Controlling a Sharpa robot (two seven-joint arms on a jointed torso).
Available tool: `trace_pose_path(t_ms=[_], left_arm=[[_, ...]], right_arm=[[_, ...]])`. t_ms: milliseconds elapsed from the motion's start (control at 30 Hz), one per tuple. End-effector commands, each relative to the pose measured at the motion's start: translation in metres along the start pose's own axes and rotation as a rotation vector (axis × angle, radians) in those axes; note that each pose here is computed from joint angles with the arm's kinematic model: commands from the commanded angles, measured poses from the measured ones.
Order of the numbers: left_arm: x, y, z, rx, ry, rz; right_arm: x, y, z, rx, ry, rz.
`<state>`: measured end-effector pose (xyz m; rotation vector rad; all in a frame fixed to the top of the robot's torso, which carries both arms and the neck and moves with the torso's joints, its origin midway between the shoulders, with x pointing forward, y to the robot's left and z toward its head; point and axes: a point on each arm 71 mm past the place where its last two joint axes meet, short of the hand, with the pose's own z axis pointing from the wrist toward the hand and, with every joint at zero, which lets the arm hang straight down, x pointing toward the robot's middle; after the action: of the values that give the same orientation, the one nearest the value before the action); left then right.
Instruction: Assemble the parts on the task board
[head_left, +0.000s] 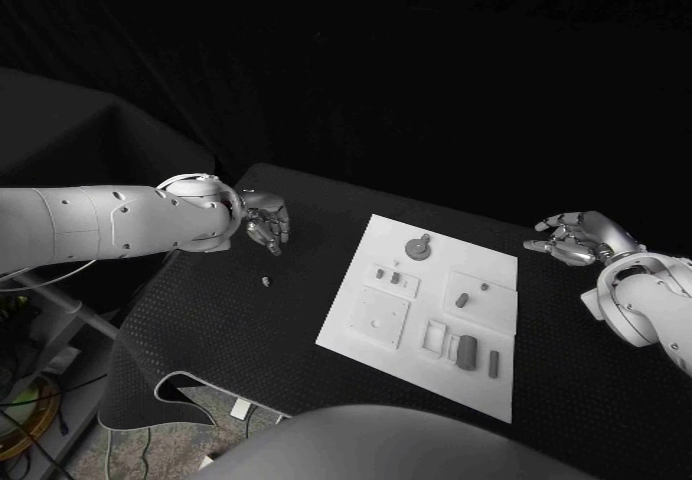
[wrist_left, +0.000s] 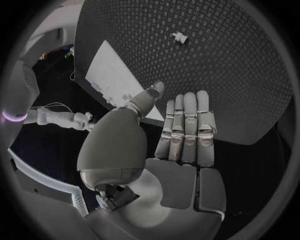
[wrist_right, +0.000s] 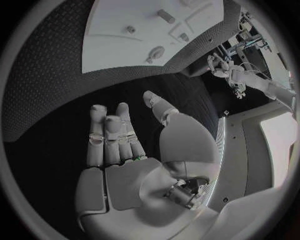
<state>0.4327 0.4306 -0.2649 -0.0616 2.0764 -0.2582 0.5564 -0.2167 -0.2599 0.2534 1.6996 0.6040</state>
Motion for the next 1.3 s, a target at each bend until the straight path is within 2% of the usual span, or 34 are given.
trace_pose_path(t_ms=[33,200,333,533,1000,1300], left_arm=[[0.0092,-0.0015,0.0013,0.045,-0.017,0.092],[0.0216,0.0057,-0.0013,0.076,-0.044,0.131],[0.0251,0.0114,-0.0048,0.086,-0.062,0.152],[0.0274,0.0211,-0.0092,0.071,-0.017,0.154],[0.0324,0.0217,-0.0095,0.047,0.029,0.163],[0.0454,0.0206,-0.0102,0.052,0.061,0.178]], right_arm=[[0.001,-0.001,0.000,-0.008,0.014,0.001],[0.001,-0.001,0.000,-0.006,0.015,0.000],[0.000,-0.002,0.000,-0.005,0.015,0.000],[0.001,-0.001,0.000,-0.006,0.018,0.000],[0.001,-0.001,0.000,-0.006,0.021,0.000],[0.002,-0.001,0.000,-0.007,0.026,0.001]])
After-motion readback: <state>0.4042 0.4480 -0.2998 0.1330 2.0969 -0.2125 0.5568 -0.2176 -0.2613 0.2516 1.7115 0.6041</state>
